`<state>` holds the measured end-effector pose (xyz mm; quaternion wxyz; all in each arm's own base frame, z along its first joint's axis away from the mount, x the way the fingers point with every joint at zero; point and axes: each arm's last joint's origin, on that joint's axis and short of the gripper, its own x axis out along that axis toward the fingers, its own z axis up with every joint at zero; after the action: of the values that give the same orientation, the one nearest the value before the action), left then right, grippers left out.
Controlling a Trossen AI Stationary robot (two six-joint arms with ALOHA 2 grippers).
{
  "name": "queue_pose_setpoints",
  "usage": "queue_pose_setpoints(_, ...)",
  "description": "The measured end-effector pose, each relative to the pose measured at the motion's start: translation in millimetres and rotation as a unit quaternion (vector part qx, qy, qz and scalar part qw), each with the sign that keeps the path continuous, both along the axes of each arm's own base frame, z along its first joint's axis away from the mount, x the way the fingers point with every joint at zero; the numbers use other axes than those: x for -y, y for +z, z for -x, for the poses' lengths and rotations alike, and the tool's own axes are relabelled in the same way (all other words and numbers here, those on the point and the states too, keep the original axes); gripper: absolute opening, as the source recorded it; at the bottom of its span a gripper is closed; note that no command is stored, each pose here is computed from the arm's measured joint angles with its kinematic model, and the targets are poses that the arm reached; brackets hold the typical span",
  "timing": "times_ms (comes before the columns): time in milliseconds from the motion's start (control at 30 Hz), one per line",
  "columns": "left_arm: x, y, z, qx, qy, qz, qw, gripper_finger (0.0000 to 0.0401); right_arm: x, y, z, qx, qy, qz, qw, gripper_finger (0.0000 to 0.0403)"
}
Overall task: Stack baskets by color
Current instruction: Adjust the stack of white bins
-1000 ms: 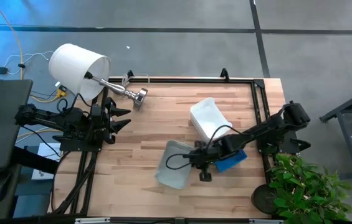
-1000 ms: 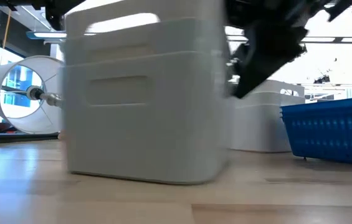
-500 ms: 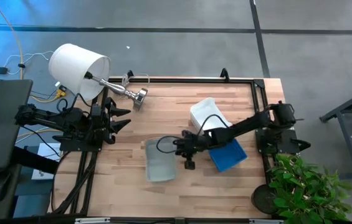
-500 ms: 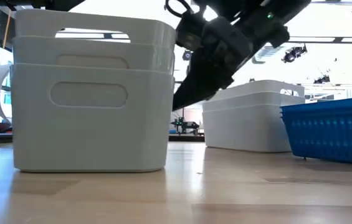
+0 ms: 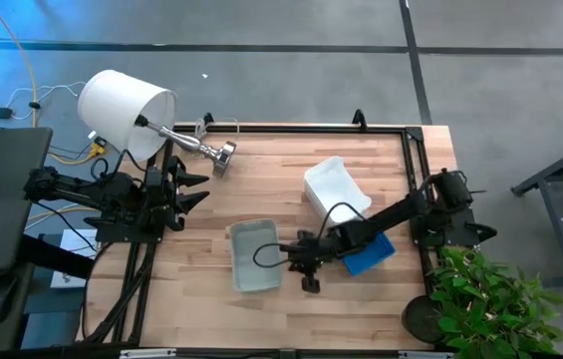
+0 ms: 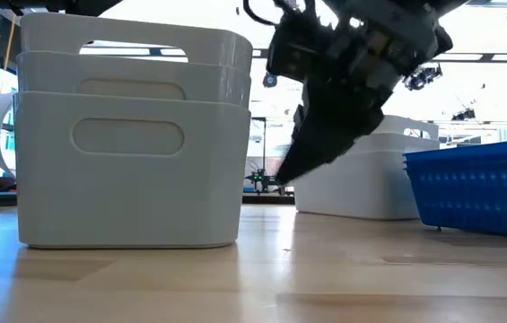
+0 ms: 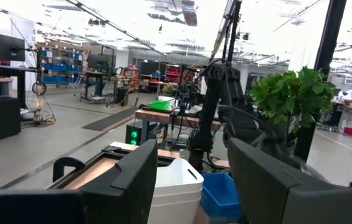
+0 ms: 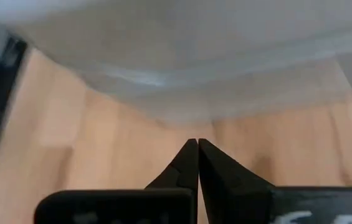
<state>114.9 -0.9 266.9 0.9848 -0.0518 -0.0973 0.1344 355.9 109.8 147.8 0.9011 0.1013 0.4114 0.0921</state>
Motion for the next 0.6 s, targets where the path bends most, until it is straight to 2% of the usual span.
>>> queue_pose_setpoints(133, 0.0, -0.1, -0.1, 0.0, 0.0, 0.001, 1.0, 0.0184, -13.1, -2.2, -6.8, 0.042, 0.005, -0.007, 0.999, 0.0)
queue_pose_setpoints(233, 0.0, 0.1, 0.0, 0.002, -0.001, 0.005, 1.0, 0.0184, -18.1, -6.7, -15.6, 0.045, 0.011, -0.006, 0.999, 0.0)
queue_pose_setpoints(467, 0.0, 0.1, 0.0, 0.002, -0.001, 0.005, 1.0, 0.0184, -16.8, -7.9, -53.0, 0.072, 0.045, 0.041, 0.995, 0.0)
queue_pose_setpoints(600, 0.0, -0.3, -0.1, 0.0, -0.001, 0.004, 1.0, 0.0184, -6.5, -0.2, -58.1, 0.043, 0.053, 0.071, 0.995, 0.0)
